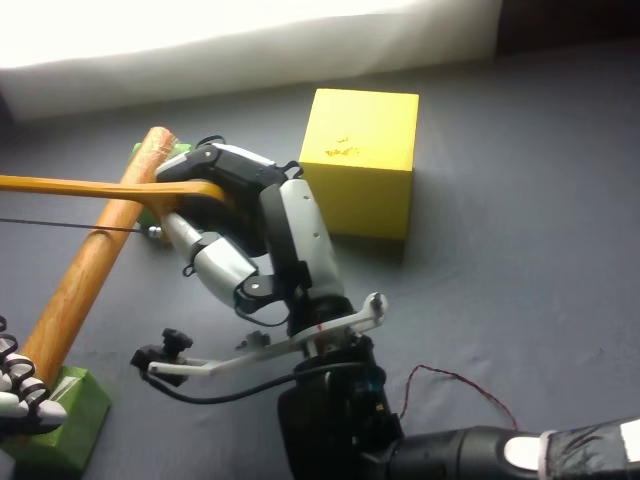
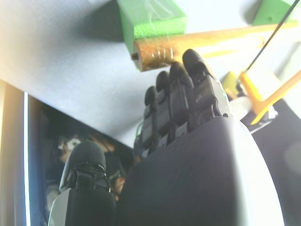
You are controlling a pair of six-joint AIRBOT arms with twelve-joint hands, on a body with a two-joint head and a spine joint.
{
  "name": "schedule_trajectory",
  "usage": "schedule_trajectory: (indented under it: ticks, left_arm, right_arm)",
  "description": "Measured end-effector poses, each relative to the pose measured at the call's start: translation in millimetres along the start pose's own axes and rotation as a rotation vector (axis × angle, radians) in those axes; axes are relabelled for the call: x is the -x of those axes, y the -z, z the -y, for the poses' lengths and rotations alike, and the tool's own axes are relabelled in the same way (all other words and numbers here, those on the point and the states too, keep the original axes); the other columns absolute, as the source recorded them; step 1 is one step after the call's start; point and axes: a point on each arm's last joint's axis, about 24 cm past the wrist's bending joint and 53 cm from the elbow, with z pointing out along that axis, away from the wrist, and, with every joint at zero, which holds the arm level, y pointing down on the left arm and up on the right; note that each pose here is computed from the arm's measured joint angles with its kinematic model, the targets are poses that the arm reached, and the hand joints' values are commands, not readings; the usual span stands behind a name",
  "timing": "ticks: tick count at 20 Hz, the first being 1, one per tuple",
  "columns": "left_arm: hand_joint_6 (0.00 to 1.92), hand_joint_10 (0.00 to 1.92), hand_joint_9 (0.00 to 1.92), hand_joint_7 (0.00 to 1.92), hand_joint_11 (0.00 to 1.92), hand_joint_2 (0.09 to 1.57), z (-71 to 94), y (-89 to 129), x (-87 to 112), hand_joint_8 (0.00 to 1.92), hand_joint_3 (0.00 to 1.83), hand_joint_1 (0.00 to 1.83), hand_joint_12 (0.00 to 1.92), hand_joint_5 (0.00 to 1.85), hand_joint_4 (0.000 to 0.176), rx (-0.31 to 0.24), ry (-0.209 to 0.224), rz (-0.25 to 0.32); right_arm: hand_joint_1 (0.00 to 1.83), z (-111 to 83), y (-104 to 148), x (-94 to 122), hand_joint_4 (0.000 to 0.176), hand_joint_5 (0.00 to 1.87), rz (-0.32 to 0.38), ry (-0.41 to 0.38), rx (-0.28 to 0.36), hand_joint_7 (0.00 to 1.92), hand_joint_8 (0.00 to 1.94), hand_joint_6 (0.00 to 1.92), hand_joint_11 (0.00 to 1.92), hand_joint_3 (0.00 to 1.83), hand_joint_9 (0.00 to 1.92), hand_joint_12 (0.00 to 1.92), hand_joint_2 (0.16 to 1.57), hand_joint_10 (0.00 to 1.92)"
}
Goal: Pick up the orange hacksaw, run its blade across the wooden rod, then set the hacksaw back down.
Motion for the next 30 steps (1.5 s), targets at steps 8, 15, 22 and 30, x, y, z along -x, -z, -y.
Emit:
schedule_trajectory:
  ticks: [8, 15, 22, 30]
  left_arm:
    - [0.00, 0.00, 0.23, 0.25, 0.00, 1.28, -0.4, -0.5, 0.1, 0.00, 0.00, 0.13, 0.51, 0.21, 0.000, 0.001, 0.001, 0.001]
    - [0.00, 0.00, 0.21, 0.22, 0.00, 1.29, -0.9, -0.5, 0.1, 0.00, 0.00, 0.10, 0.50, 0.19, 0.000, 0.003, 0.000, 0.000]
    - [0.00, 0.01, 0.24, 0.25, 0.00, 1.29, -2.3, 0.2, 0.8, 0.00, 0.00, 0.12, 0.55, 0.22, 0.000, 0.005, -0.001, 0.001]
    - [0.01, 0.00, 0.24, 0.25, 0.00, 1.29, -2.1, 0.2, 0.8, 0.00, 0.00, 0.10, 0.53, 0.21, 0.000, 0.003, -0.001, 0.001]
  right_arm:
    - [1.25, 9.4, 4.1, -9.2, 0.000, 0.94, 0.002, -0.015, -0.009, 1.03, 1.09, 0.90, 0.87, 0.00, 1.01, 1.38, 1.12, 0.99]
    - [1.37, -0.4, 6.3, 11.5, 0.000, 0.86, 0.013, 0.022, 0.021, 0.95, 1.06, 0.95, 0.83, 0.00, 0.92, 1.39, 1.13, 1.31]
    - [1.38, -12.2, 26.8, 46.9, 0.000, 0.93, 0.035, 0.064, -0.006, 0.99, 0.99, 0.85, 0.85, 0.00, 0.99, 1.39, 1.11, 1.25]
    - [1.38, -35.8, 45.7, 91.1, 0.000, 0.96, 0.049, 0.139, -0.010, 1.00, 0.97, 0.81, 0.85, 0.00, 1.00, 1.40, 1.10, 1.24]
